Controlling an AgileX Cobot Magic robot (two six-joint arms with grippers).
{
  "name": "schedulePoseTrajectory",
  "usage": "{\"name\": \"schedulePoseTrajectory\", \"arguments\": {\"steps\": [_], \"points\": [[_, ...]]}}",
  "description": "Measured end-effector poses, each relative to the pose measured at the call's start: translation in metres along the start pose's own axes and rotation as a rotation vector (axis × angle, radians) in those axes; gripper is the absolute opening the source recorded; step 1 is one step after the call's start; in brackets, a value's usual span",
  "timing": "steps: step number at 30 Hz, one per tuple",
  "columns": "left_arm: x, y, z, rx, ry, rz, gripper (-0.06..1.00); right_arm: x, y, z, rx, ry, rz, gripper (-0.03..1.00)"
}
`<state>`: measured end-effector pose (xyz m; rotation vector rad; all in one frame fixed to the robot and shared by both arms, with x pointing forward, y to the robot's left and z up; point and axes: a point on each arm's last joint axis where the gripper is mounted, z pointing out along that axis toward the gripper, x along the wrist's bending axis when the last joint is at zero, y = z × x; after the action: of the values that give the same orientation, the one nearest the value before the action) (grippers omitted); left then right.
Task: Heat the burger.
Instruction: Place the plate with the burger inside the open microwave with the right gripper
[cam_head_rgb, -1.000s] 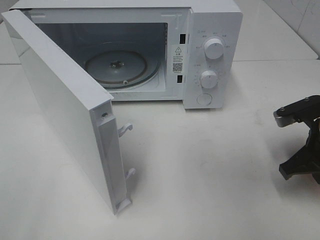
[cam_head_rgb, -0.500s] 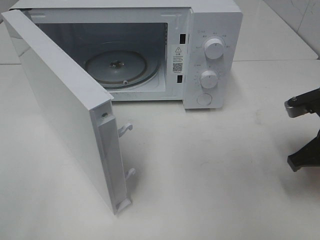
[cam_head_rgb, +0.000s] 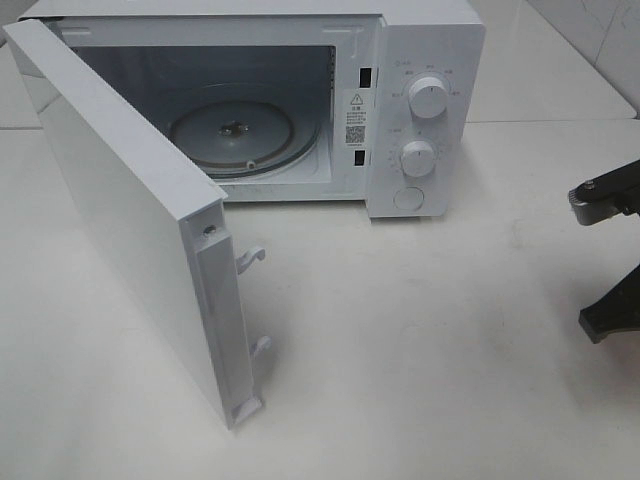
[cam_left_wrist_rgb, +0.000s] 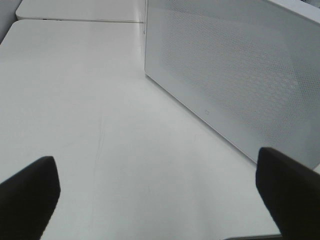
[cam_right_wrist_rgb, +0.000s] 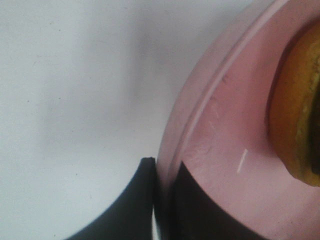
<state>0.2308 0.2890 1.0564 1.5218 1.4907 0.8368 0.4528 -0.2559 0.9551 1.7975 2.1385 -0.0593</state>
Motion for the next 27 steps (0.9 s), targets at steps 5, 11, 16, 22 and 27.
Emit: {"name": "schedulePoseTrajectory", "arguments": {"steps": [5, 11, 16, 22, 27], "points": [[0.000, 0.000, 0.000, 0.000, 0.000, 0.000, 0.99, 0.008, -0.002, -0.004, -0.003, 0.001, -0.042, 0.05], [0.000, 0.000, 0.000, 0.000, 0.000, 0.000, 0.99, 0.025, -0.006, -0.011, -0.003, 0.001, -0.128, 0.05], [0.000, 0.000, 0.000, 0.000, 0.000, 0.000, 0.99, 0.035, -0.009, -0.015, -0.007, 0.004, -0.179, 0.05], [0.000, 0.000, 0.000, 0.000, 0.000, 0.000, 0.99, 0.053, -0.015, -0.021, -0.020, 0.009, -0.278, 0.05], [0.000, 0.000, 0.000, 0.000, 0.000, 0.000, 0.99, 0.065, -0.020, -0.026, -0.035, 0.014, -0.349, 0.05]]}}
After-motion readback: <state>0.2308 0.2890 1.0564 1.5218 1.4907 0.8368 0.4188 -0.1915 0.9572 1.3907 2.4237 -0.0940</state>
